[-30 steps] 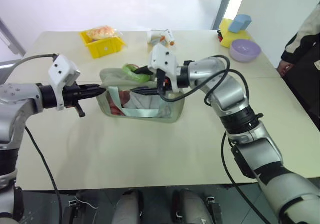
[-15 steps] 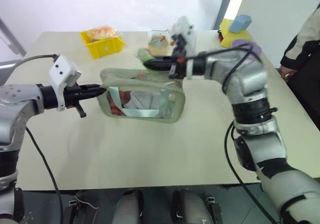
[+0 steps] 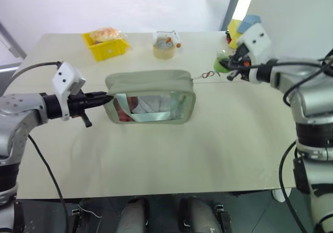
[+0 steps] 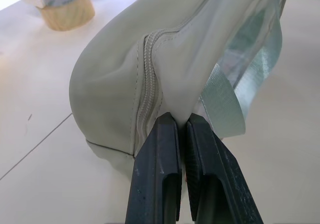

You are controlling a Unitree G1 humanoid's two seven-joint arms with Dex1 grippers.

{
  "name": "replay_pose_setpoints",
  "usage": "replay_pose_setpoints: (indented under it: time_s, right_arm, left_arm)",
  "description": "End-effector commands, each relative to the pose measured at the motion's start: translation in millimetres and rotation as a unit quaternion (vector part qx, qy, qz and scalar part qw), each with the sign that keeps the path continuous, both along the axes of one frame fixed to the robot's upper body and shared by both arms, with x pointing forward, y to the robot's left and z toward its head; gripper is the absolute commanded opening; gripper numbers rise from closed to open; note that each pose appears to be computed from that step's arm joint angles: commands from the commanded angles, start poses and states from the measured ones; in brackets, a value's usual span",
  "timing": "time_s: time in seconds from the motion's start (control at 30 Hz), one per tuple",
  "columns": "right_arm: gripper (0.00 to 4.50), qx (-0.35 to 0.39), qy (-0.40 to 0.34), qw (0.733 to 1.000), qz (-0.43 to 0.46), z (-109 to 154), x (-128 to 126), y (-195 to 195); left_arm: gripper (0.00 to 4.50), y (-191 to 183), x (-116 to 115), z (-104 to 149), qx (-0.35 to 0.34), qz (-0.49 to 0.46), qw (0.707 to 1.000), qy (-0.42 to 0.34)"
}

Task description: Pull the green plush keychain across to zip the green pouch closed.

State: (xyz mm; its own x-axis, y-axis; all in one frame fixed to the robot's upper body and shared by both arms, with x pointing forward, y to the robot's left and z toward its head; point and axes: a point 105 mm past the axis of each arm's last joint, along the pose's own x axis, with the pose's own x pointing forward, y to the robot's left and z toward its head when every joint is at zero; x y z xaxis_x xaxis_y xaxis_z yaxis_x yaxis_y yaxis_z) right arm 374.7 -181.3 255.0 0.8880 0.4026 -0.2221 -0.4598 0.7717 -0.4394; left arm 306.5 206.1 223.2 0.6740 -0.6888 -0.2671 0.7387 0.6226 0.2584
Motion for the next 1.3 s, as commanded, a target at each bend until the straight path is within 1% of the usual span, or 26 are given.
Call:
replay_pose_setpoints:
  time_s: [0.03, 0.1, 0.17, 0.23, 0.3, 0.37, 0.47, 0.57, 0.63, 0.7, 0.77, 0.8, 0.87, 0.9, 1.0, 1.03, 1.1, 1.17, 1.23, 1.3]
  right_arm:
    - [0.03, 0.034, 0.009, 0.999, -0.037, -22.7, -4.1, 1.3]
    - [0.03, 0.080, 0.052, 0.995, -0.031, -54.4, -6.7, 20.3]
    - [0.03, 0.104, 0.086, 0.991, -0.019, -81.3, -9.8, 40.2]
    - [0.03, 0.109, 0.104, 0.988, -0.015, -98.9, -10.8, 50.9]
    - [0.03, 0.100, 0.113, 0.989, -0.010, -110.2, -11.0, 55.3]
    - [0.03, 0.090, 0.116, 0.989, -0.008, -116.9, -9.6, 55.1]
    - [0.03, 0.023, 0.106, 0.994, -0.002, -128.7, -4.0, 42.9]
    - [0.03, -0.018, 0.090, 0.996, 0.006, -128.9, 2.5, 34.2]
    - [0.03, -0.003, 0.087, 0.996, 0.018, -122.6, 4.8, 35.7]
    - [0.03, 0.035, 0.084, 0.995, 0.044, -104.6, 3.6, 41.1]
    - [0.73, 0.106, 0.089, 0.986, 0.089, -68.8, -4.5, 46.5]
    - [0.99, 0.122, 0.086, 0.982, 0.113, -51.9, -9.6, 48.0]
    - [2.07, 0.118, 0.082, 0.976, 0.163, -21.3, -23.8, 47.6]
    - [2.52, 0.106, 0.083, 0.973, 0.187, -9.2, -31.9, 46.8]
    - [4.09, 0.076, 0.098, 0.964, 0.236, 9.0, -50.6, 45.0]
    - [4.48, 0.066, 0.100, 0.962, 0.246, 12.6, -54.7, 44.3]
    - [4.48, 0.045, 0.107, 0.956, 0.271, 18.6, -64.6, 43.6]
    - [4.48, 0.038, 0.115, 0.947, 0.298, 23.0, -73.5, 46.9]
    - [4.48, 0.031, 0.114, 0.943, 0.311, 24.5, -76.3, 50.5]
    - [4.48, 0.034, 0.107, 0.944, 0.309, 25.6, -73.9, 53.2]
  left_arm:
    - [0.00, 0.9, 0.6, -6.7, -0.003, 0.013, 1.000, 0.015]
    - [0.00, -1.1, 0.8, -7.5, -0.003, 0.011, 1.000, 0.015]
    - [0.00, -1.6, 1.1, -7.1, -0.003, 0.011, 1.000, 0.015]
    - [0.00, -2.1, 0.7, -6.0, -0.002, 0.010, 1.000, 0.014]
    - [0.00, -1.9, -0.1, -5.1, -0.001, 0.010, 1.000, 0.014]
    - [0.00, -1.3, -0.6, -4.8, 0.001, 0.011, 1.000, 0.014]
    - [0.00, 0.4, -2.9, -4.9, 0.003, 0.015, 1.000, 0.014]
    - [0.00, -0.1, -3.2, -5.4, 0.003, 0.016, 1.000, 0.013]
    - [0.00, -0.6, -2.9, -6.3, 0.005, 0.017, 1.000, 0.012]
    - [0.00, 0.4, -1.6, -6.2, 0.008, 0.021, 1.000, 0.007]
    - [0.75, 3.0, -0.8, 0.9, -0.003, 0.019, 1.000, 0.002]
    - [1.02, 5.5, -0.6, 4.6, -0.008, 0.018, 1.000, 0.002]
    - [2.11, 12.9, 1.4, 13.8, -0.012, 0.024, 1.000, -0.004]
    - [2.57, 16.8, 2.3, 19.4, -0.015, 0.027, 1.000, -0.006]
    - [4.16, 23.8, 0.3, 33.5, -0.023, 0.020, 1.000, -0.006]
    - [4.49, 26.6, -0.6, 38.1, -0.023, 0.019, 1.000, -0.005]
    - [4.49, 36.0, 0.6, 46.4, -0.019, 0.032, 0.999, -0.001]
    - [4.49, 44.9, 0.1, 54.2, -0.017, 0.040, 0.999, -0.003]
    - [4.49, 50.6, -0.7, 57.1, -0.012, 0.043, 0.999, -0.003]
    - [4.49, 53.7, -2.0, 55.9, -0.007, 0.044, 0.999, -0.002]
